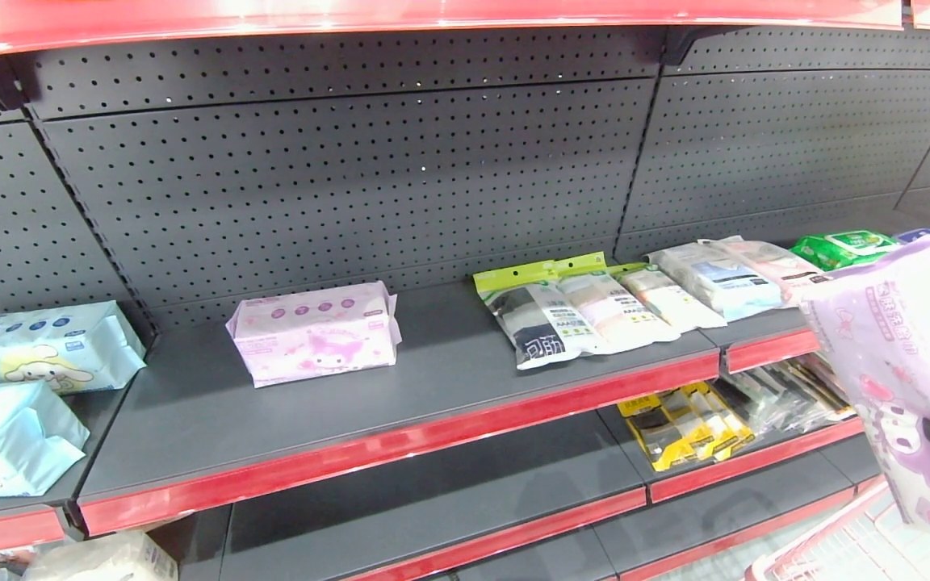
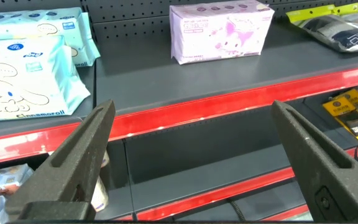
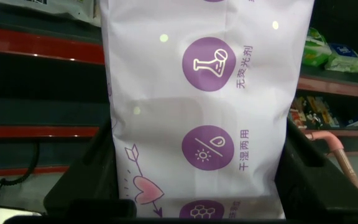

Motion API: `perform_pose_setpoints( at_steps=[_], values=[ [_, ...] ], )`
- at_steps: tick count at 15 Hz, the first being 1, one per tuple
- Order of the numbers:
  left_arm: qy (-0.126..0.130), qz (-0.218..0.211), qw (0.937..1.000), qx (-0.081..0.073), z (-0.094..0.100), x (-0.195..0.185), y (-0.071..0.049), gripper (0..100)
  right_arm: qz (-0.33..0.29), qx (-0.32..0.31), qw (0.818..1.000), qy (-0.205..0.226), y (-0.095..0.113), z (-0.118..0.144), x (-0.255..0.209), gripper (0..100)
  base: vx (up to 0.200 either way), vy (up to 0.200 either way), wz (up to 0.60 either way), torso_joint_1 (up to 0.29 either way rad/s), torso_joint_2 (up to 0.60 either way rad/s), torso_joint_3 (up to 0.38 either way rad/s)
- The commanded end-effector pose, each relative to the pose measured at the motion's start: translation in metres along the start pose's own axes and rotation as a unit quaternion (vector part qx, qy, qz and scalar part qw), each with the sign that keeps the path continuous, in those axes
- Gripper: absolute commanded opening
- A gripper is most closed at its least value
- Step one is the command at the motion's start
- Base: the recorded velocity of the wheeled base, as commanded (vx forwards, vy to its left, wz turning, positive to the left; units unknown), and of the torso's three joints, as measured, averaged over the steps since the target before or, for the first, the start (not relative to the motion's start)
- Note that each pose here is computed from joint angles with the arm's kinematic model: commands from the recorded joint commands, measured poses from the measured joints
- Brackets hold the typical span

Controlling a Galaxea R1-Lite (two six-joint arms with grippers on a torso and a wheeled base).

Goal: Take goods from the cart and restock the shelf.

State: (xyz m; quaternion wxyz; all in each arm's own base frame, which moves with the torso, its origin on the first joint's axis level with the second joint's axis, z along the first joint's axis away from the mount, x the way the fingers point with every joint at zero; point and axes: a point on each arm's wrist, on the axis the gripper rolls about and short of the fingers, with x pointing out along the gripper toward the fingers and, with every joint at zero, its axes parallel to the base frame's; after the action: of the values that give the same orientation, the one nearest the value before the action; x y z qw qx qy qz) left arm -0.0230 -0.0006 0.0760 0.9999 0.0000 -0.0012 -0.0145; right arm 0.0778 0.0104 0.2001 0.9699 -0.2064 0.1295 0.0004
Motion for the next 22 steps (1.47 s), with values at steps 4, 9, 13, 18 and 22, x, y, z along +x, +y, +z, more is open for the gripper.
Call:
perform_pose_setpoints(
  at_steps=[4, 9, 13, 18, 22],
  values=[
    [0.000, 0.000, 1.0000, 0.000, 0.000, 0.000, 0.000, 100, 0.002, -0.004, 1.000, 0.003, 0.001, -0.001, 0.001, 0, 0.000, 0.000, 0.60, 0.002, 0.00, 0.004],
    [0.000, 0.000, 1.0000, 0.000, 0.000, 0.000, 0.000, 100, 0.001, -0.005, 1.000, 0.002, 0.001, -0.003, -0.001, 0, 0.000, 0.000, 0.24, 0.004, 0.00, 0.001],
    [0.000, -0.002, 1.0000, 0.001, 0.000, 0.000, 0.000, 100, -0.018, 0.012, 1.000, 0.012, -0.001, -0.007, -0.001, 0, 0.000, 0.000, 0.00, 0.000, 0.00, 0.000],
    [0.000, -0.003, 1.0000, 0.002, 0.000, 0.000, 0.000, 100, -0.034, 0.136, 0.990, 0.010, -0.004, -0.012, -0.005, 0, 0.000, 0.000, 0.00, 0.000, 0.00, 0.000],
    [0.000, -0.003, 1.0000, 0.000, 0.000, 0.000, 0.000, 100, -0.033, 0.137, 0.990, -0.004, -0.004, -0.015, -0.014, 0, 0.050, 0.000, 0.00, 0.001, 0.00, 0.002]
  ],
)
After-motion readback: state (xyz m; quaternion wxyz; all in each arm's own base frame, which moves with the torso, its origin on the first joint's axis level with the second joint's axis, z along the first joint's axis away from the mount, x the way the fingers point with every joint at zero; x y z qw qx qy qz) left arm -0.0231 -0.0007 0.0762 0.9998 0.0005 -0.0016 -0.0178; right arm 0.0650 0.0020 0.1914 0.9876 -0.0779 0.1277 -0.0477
